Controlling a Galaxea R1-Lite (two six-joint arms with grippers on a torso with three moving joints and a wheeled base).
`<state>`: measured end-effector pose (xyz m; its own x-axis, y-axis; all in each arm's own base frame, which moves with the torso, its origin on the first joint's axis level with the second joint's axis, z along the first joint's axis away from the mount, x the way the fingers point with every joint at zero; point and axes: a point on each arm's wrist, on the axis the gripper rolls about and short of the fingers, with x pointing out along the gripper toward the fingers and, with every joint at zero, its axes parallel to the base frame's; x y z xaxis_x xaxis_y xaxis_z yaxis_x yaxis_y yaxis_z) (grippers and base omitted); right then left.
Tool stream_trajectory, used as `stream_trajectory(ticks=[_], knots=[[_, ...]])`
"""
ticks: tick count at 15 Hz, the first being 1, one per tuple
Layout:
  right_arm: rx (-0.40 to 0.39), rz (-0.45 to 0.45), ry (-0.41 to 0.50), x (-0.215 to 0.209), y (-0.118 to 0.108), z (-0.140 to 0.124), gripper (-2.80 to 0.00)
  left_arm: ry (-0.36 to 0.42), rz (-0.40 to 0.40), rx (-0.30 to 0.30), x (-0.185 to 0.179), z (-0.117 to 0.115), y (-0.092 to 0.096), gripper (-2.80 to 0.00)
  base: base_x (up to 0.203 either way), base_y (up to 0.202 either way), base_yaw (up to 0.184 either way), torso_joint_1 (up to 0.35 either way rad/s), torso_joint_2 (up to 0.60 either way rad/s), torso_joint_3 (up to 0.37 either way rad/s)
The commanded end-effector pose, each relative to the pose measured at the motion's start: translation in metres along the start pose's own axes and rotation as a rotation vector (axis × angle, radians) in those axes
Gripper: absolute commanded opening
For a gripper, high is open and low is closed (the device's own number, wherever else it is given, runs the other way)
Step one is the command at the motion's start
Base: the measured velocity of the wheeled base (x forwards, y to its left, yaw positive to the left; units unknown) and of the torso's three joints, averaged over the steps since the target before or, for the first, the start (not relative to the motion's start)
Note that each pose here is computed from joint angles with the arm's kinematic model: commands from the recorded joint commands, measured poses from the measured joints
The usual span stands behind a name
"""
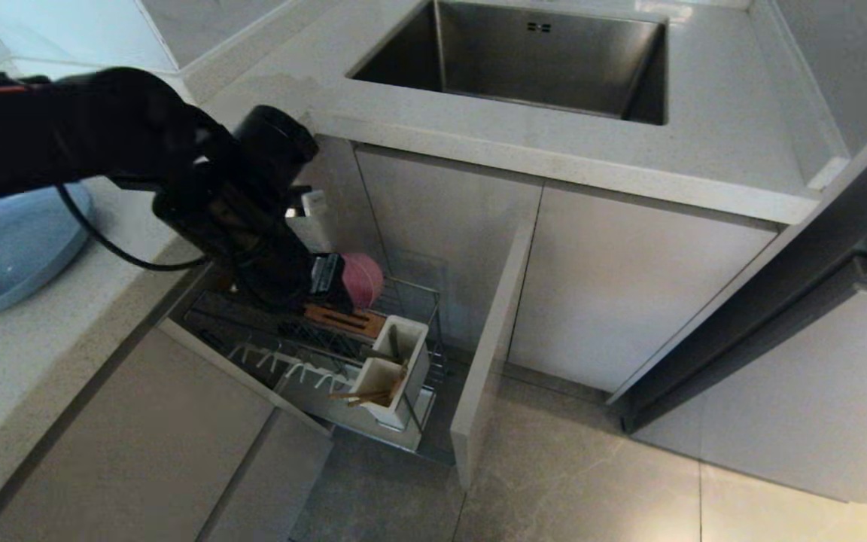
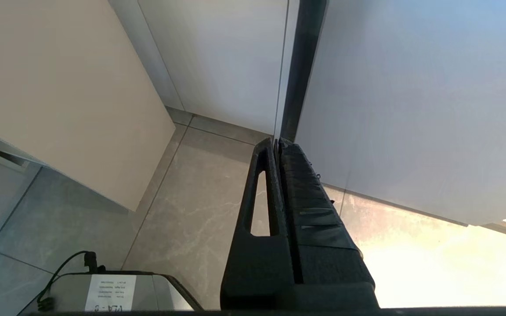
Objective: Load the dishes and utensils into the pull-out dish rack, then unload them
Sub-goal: Pick up the fork and place it in the cupboard
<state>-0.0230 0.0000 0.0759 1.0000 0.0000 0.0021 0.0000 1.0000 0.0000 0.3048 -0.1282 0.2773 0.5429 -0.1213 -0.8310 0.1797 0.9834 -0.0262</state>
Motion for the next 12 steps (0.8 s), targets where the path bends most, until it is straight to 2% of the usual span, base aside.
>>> stream_trajectory(ticks=[1,5,8,10,12], knots=[[0.000,0.000,0.001,0.000,0.000,0.000,-2.80,-0.094,-0.013,-0.002,-0.045,-0.009,0.004,-2.80,0.000,0.000,0.000,0.000,0.00,0.000],[0.000,0.000,0.002,0.000,0.000,0.000,-2.80,-0.249,-0.044,-0.004,-0.110,-0.029,0.010,-2.80,0.000,0.000,0.000,0.000,0.00,0.000],[0.000,0.000,0.001,0.000,0.000,0.000,-2.80,-0.396,-0.013,-0.033,-0.160,-0.049,0.022,-2.80,0.000,0.000,0.000,0.000,0.00,0.000],[0.000,0.000,0.001,0.000,0.000,0.000,-2.80,-0.522,0.139,-0.100,-0.187,-0.060,0.035,-2.80,0.000,0.000,0.000,0.000,0.00,0.000],[0.000,0.000,0.002,0.000,0.000,0.000,-2.80,-0.603,0.313,-0.201,-0.208,-0.070,0.054,-2.80,0.000,0.000,0.000,0.000,0.00,0.000]])
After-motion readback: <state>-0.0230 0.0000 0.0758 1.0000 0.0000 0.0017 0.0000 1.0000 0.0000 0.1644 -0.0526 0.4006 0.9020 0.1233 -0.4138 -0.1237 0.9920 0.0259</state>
